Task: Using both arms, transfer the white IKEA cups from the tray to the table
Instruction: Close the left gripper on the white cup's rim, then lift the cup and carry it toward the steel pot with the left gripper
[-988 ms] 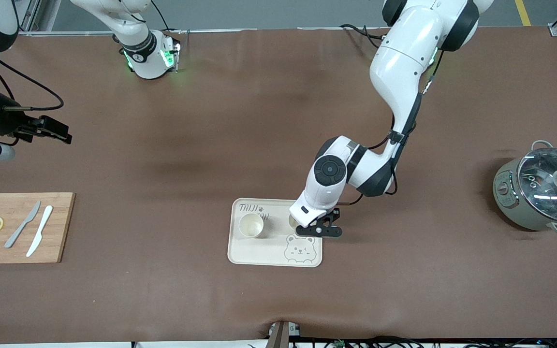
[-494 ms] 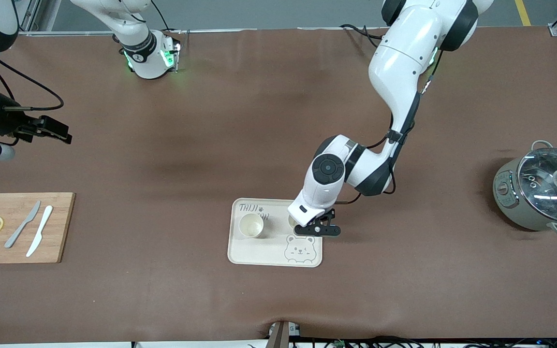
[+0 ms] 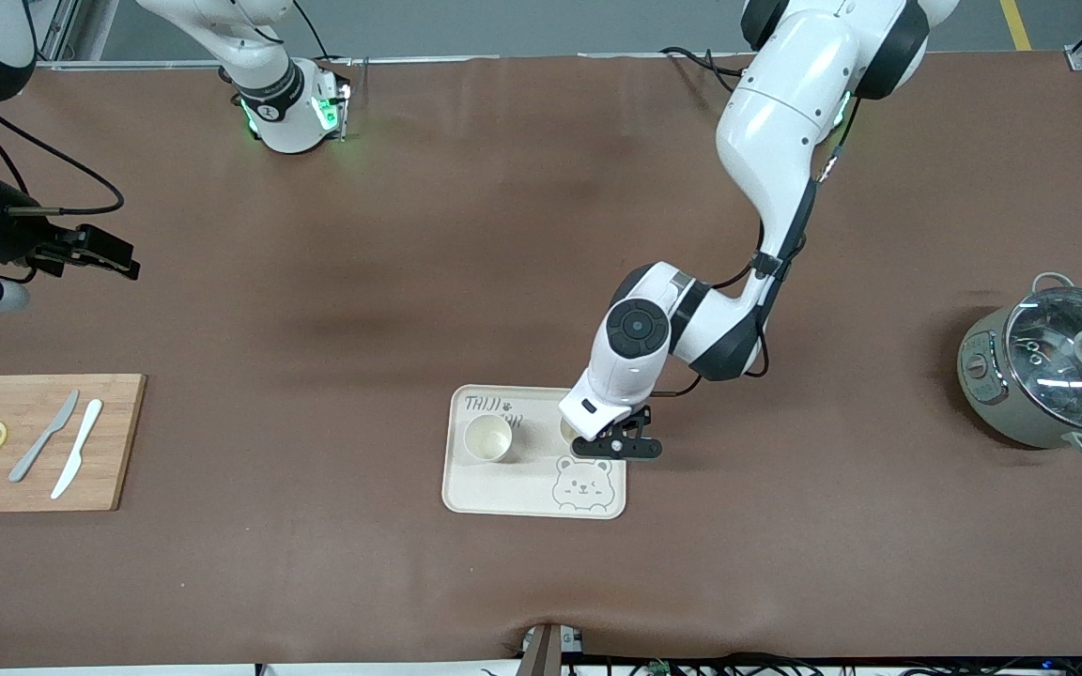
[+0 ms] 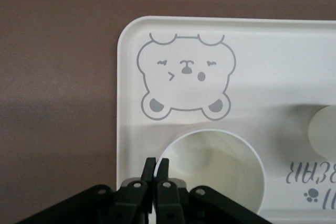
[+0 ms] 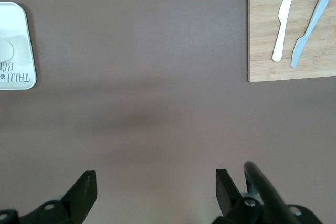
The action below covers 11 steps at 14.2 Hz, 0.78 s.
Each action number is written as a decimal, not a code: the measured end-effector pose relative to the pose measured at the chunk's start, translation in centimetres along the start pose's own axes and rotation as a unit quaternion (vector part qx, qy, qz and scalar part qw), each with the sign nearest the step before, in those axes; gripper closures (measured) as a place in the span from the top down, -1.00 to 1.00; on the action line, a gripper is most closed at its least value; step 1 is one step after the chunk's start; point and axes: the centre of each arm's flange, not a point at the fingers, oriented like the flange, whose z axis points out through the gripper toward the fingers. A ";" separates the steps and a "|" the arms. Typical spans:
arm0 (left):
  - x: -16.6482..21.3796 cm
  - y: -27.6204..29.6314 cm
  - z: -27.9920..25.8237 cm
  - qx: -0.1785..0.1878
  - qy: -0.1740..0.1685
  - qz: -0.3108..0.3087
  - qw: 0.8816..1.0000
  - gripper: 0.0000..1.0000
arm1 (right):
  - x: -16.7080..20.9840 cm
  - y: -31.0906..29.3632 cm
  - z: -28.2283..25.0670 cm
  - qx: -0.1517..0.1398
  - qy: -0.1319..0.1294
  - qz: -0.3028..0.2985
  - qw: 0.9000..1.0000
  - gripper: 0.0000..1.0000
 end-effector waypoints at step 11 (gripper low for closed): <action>-1.1 -5.9 -10.2 0.025 -0.029 0.037 0.999 -0.93 | 0.0 0.0 0.0 0.000 0.000 0.000 1.000 1.00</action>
